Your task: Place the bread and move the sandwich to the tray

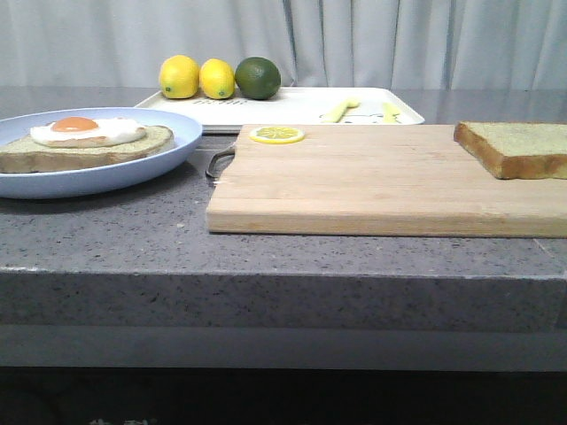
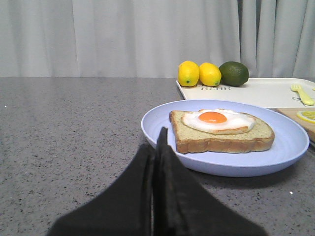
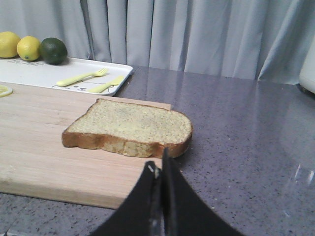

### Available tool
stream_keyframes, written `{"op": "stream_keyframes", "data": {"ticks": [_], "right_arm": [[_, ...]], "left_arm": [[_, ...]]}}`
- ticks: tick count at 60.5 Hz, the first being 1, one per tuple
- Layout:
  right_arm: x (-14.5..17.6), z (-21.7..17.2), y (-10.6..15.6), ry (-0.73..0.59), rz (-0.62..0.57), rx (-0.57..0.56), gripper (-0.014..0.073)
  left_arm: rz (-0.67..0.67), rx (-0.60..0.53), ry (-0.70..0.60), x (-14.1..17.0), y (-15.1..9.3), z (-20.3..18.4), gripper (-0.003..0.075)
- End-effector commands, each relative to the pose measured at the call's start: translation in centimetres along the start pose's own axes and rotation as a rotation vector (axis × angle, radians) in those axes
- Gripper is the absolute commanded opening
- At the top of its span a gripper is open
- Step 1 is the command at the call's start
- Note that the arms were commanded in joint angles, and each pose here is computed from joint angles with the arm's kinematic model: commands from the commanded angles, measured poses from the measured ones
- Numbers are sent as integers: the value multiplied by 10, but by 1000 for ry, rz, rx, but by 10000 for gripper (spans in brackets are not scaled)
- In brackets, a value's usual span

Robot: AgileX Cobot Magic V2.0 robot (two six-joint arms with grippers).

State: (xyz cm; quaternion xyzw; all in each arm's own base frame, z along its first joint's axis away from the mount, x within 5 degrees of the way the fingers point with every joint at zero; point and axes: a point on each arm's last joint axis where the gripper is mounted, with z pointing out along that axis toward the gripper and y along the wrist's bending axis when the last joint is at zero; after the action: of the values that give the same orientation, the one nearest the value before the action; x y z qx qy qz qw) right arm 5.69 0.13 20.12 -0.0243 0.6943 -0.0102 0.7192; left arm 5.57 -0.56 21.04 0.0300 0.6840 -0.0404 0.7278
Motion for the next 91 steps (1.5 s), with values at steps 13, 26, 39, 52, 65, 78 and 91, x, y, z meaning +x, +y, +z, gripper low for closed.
{"op": "stream_keyframes", "data": {"ticks": [13,26,39,52,65,78,91], "right_arm": [[-11,-3,-2,-115,-1,20,-68],[-11,-3,-2,-115,-1,20,-68],[-11,-3,-2,-115,-1,20,-68],[-13,-3,-2,-141,-1,24,-68],[-49,-10,-3,-185,3,16,-68],[-113,-24,-4,-187,-1,-4,-68],[-161,-14,-5,-86,-4,-25,-68]], "left_arm": [[-14,-2,-102,-8,0,-2,-18],[-14,-2,-102,-8,0,-2,-18],[-14,-2,-102,-8,0,-2,-18],[-30,-3,-174,-16,0,-3,-18],[-78,7,-233,-60,0,-12,-18],[-74,21,-211,-119,-2,-19,-18],[-70,31,-68,-162,-5,-4,-18]]}}
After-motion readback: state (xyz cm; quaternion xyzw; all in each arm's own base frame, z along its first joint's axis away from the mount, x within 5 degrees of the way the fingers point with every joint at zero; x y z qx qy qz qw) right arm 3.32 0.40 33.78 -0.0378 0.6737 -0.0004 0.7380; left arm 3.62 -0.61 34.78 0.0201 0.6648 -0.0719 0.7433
